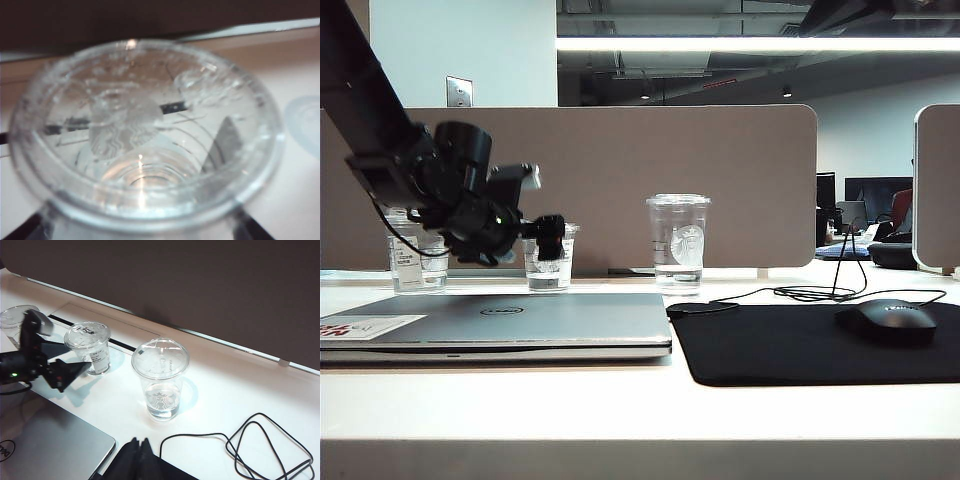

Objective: Pick up the coffee cup on the middle and place it on the right side of the laptop.

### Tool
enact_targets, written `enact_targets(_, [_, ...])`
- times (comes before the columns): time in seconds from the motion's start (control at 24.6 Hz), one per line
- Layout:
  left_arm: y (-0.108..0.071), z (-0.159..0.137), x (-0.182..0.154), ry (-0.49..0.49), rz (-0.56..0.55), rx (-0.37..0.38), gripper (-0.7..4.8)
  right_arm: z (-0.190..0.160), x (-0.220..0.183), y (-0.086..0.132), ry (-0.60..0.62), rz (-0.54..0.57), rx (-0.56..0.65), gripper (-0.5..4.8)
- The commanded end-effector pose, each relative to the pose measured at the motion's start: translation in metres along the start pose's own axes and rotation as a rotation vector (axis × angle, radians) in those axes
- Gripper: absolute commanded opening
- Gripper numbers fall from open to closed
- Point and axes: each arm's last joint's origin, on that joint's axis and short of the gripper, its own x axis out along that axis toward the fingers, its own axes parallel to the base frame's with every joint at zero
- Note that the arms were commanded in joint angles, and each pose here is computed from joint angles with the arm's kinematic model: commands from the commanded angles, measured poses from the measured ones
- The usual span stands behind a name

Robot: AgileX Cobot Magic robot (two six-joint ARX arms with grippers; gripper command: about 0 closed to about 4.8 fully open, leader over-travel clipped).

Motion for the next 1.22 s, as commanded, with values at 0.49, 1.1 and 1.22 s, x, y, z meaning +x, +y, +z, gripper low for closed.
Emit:
enact_targets(0.49, [0.003, -0.001, 0.033, -0.047, 0.042, 0.002, 4.79, -0.004, 0.0, 0.001, 0.05, 0.005, 0.012, -0.05])
enact_targets(1.1, [0.003, 0.005, 0.038, -0.1, 0.016, 0.012, 4.73, -0.004, 0.0, 0.001, 0.05, 0.005, 0.013, -0.06])
enact_targets(1.22, [0.002, 0.005, 0.038, -0.101, -0.005, 0.013, 3.57, -0.004, 0.0, 0.001, 0.05, 0.005, 0.013, -0.05])
